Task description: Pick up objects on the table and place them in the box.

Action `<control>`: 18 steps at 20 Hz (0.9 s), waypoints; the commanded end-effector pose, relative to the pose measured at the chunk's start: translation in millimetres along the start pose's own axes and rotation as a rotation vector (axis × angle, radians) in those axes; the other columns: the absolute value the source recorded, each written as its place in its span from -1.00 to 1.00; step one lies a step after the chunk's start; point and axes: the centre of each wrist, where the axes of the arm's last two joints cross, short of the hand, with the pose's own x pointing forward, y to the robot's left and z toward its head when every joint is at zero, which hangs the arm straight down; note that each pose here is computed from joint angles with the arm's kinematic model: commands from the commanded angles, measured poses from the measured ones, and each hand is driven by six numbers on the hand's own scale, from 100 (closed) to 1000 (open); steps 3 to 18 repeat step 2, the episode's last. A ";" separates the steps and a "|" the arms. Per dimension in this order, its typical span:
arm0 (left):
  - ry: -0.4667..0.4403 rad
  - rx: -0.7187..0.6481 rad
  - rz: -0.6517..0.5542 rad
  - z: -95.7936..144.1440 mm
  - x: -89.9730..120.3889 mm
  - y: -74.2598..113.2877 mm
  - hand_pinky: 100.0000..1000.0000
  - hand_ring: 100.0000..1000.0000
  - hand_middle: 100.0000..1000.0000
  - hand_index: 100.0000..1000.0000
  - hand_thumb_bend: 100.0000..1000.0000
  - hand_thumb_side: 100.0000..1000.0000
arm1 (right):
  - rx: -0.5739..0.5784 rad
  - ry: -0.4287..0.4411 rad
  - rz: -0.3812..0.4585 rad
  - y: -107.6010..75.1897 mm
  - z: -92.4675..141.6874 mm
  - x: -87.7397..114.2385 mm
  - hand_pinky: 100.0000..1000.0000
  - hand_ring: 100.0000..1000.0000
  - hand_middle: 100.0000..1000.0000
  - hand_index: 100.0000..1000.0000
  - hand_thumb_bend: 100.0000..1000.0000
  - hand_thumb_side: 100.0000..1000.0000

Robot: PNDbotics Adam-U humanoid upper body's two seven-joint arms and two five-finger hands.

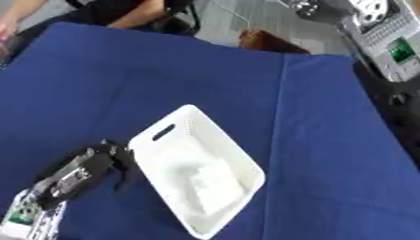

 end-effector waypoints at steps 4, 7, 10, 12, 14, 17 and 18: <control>-0.008 -0.006 -0.025 -1.0 5.6 4.6 -0.85 -0.62 -0.29 0.28 -1.00 0.82 | 0.178 -0.110 0.181 -17.9 24.0 -0.3 0.00 0.43 0.59 0.80 -0.85 0.72; -0.008 -0.006 -0.025 -1.0 5.6 4.6 -0.85 -0.62 -0.29 0.28 -1.00 0.82 | 0.178 -0.110 0.181 -17.9 24.0 -0.3 0.00 0.43 0.59 0.80 -0.85 0.72; -0.008 -0.006 -0.025 -1.0 5.6 4.6 -0.85 -0.62 -0.29 0.28 -1.00 0.82 | 0.178 -0.110 0.181 -17.9 24.0 -0.3 0.00 0.43 0.59 0.80 -0.85 0.72; -0.008 -0.006 -0.025 -1.0 5.6 4.6 -0.85 -0.62 -0.29 0.28 -1.00 0.82 | 0.178 -0.110 0.181 -17.9 24.0 -0.3 0.00 0.43 0.59 0.80 -0.85 0.72; -0.008 -0.006 -0.025 -1.0 5.6 4.6 -0.85 -0.62 -0.29 0.28 -1.00 0.82 | 0.178 -0.110 0.181 -17.9 24.0 -0.3 0.00 0.43 0.59 0.80 -0.85 0.72; -0.008 -0.006 -0.025 -1.0 5.6 4.6 -0.85 -0.62 -0.29 0.28 -1.00 0.82 | 0.178 -0.110 0.181 -17.9 24.0 -0.3 0.00 0.43 0.59 0.80 -0.85 0.72; -0.008 -0.006 -0.025 -1.0 5.6 4.6 -0.85 -0.62 -0.29 0.28 -1.00 0.82 | 0.178 -0.110 0.181 -17.9 24.0 -0.3 0.00 0.43 0.59 0.80 -0.85 0.72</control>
